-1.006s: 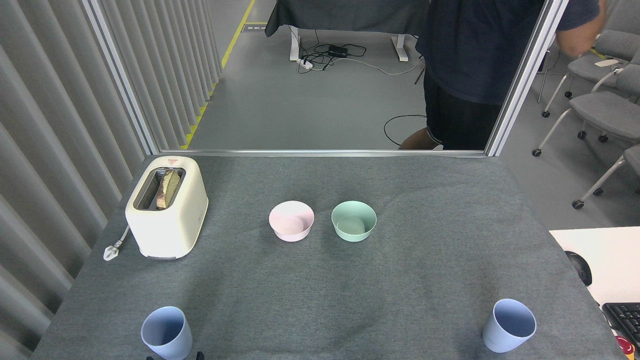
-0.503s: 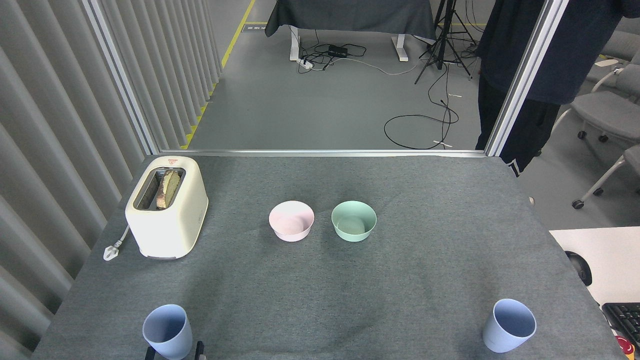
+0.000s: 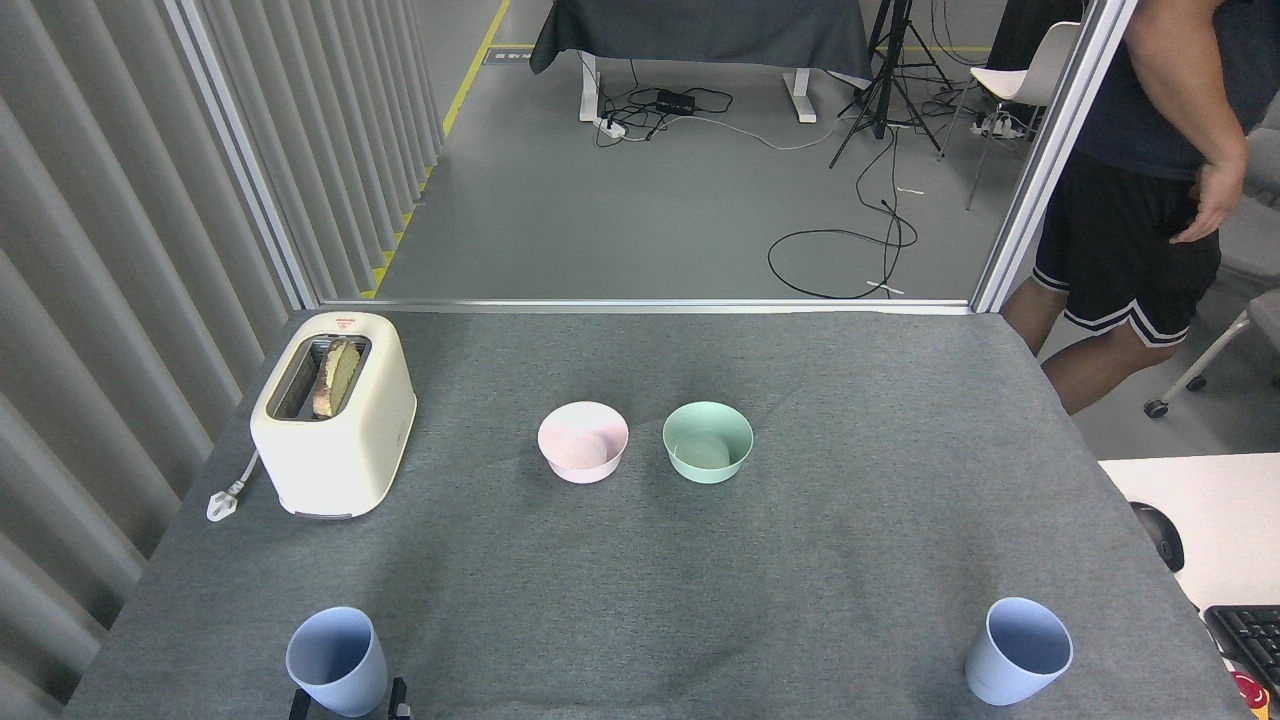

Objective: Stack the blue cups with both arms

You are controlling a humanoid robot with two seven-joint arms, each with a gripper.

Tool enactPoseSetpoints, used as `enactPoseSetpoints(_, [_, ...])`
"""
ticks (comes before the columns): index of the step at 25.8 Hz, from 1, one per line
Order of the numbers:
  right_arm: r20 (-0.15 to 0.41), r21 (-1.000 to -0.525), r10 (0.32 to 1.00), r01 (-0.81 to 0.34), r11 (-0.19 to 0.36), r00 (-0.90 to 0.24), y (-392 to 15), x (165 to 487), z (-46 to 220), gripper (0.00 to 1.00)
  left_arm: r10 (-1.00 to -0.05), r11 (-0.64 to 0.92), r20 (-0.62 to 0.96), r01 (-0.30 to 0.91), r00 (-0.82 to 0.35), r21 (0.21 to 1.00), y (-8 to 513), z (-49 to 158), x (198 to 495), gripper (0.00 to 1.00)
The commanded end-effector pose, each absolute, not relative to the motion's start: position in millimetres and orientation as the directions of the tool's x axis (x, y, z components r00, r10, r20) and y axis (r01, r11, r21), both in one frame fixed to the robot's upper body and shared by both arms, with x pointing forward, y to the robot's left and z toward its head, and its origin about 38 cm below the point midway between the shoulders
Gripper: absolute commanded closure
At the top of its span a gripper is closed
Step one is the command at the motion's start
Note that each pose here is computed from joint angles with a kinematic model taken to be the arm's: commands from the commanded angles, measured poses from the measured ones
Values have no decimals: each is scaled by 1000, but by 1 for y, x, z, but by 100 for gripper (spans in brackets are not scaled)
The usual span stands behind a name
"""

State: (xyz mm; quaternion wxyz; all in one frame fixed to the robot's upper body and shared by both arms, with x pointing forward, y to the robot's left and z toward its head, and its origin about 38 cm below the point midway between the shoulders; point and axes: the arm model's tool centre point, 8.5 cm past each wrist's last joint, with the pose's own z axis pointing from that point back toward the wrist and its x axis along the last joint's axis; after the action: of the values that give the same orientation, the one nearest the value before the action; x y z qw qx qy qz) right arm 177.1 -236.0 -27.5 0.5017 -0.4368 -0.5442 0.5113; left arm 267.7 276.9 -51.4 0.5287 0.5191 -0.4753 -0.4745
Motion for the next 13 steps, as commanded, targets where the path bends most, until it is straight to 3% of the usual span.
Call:
enactPoseSetpoints(1, [100, -995, 988, -38, 96, -116, -236, 177, -28, 0, -993, 6, 5, 10, 116, 1000, 284, -52, 268, 0])
enactPoseSetpoints(13, [101, -995, 988, -38, 97, -118, -235, 177, -28, 0, -994, 3, 3, 1, 113, 1000, 285, -50, 280, 0])
